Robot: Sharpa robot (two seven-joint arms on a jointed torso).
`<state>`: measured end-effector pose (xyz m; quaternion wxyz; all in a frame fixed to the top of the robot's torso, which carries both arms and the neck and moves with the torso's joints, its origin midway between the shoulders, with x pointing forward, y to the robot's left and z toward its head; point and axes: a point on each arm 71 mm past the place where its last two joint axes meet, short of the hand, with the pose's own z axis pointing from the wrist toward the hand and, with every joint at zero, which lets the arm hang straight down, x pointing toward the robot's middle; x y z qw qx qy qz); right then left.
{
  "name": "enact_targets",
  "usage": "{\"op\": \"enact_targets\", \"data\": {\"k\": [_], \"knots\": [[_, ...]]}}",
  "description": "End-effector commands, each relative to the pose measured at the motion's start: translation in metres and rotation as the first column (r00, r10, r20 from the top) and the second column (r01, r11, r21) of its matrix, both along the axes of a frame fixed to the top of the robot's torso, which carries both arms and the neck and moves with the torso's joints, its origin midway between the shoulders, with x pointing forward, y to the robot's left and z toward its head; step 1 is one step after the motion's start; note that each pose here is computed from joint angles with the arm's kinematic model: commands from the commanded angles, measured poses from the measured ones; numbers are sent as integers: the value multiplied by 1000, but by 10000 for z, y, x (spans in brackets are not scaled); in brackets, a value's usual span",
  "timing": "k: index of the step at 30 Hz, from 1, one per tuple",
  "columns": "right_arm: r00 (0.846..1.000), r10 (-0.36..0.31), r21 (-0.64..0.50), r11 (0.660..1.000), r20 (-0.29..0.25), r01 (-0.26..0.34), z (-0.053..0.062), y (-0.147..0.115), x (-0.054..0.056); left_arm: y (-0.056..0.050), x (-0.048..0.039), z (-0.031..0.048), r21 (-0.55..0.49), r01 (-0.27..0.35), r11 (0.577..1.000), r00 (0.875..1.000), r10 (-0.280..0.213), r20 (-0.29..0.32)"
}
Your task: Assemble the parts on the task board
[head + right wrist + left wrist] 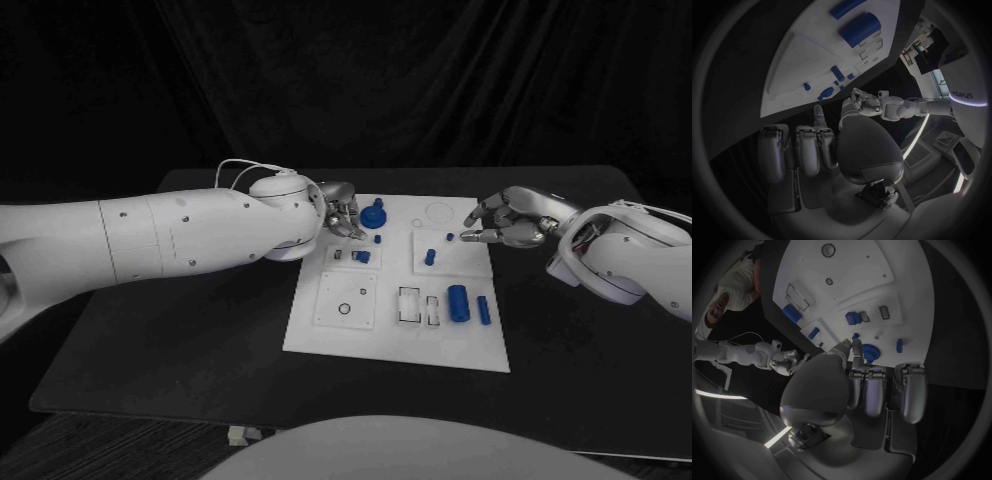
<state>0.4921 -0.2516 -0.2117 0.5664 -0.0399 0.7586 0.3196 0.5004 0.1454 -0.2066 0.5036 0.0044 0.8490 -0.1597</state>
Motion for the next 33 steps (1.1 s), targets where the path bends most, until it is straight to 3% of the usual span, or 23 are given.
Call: {"op": "enact_targets", "data": {"k": [1,21,33], "knots": [[1000,-9,-4,1000,-6,9,-13,-2,-5,-41,-2,-14,15,35,999,999,-35,-30],[1000,-9,-5,1000,-8,9,-16,-7,-9,-64,7,-77,51,12,999,998,-8,-66],[1000,-9,-4,1000,-8,9,-16,-11,-14,-72,16,-170,65,12,998,996,-6,-88]]}}
